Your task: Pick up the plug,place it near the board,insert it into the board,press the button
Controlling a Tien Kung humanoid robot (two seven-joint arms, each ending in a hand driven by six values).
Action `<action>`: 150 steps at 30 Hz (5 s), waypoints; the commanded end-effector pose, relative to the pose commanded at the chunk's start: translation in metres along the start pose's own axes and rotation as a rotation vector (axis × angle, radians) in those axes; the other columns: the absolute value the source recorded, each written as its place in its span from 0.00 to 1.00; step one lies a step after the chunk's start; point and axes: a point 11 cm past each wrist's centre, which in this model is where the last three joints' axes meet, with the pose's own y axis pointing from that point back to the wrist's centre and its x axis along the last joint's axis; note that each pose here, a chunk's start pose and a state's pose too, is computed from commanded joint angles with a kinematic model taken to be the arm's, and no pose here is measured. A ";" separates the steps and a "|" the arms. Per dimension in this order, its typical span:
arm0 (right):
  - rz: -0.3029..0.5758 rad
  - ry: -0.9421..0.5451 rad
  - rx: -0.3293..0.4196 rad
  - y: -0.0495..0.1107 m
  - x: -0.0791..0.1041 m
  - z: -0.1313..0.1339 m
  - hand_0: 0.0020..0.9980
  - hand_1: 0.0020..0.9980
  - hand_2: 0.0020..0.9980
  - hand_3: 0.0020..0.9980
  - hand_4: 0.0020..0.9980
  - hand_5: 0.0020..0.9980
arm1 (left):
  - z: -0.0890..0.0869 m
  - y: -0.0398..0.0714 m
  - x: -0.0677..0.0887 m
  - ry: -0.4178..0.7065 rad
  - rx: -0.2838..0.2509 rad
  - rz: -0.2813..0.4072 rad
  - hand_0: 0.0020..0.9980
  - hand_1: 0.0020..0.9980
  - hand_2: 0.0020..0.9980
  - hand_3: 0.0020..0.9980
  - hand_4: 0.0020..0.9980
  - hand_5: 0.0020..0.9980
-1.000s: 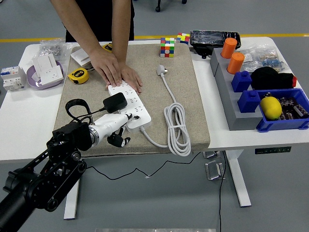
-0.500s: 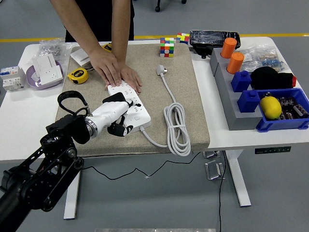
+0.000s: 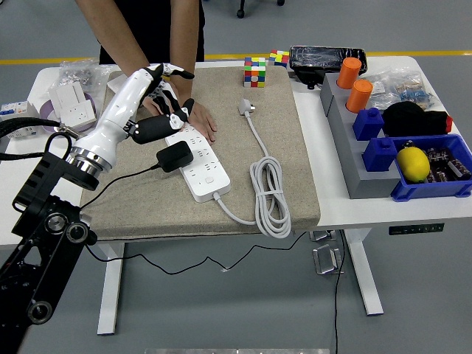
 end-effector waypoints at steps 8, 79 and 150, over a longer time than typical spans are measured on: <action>0.000 0.003 -0.008 0.000 0.000 0.004 0.88 0.83 0.81 0.83 1.00 1.00 | -0.022 0.011 0.013 0.351 0.050 0.027 1.00 1.00 1.00 1.00 1.00 0.77; 0.001 0.002 0.003 0.000 0.001 -0.003 0.88 0.83 0.81 0.83 1.00 1.00 | -0.113 0.021 -0.105 -0.536 0.273 -0.494 0.17 0.01 0.14 0.84 0.66 0.00; 0.001 -0.003 -0.005 0.000 -0.002 0.001 0.88 0.83 0.81 0.83 1.00 1.00 | -0.033 -0.008 -0.015 -0.056 0.078 -0.090 0.59 0.69 0.58 0.57 0.83 0.14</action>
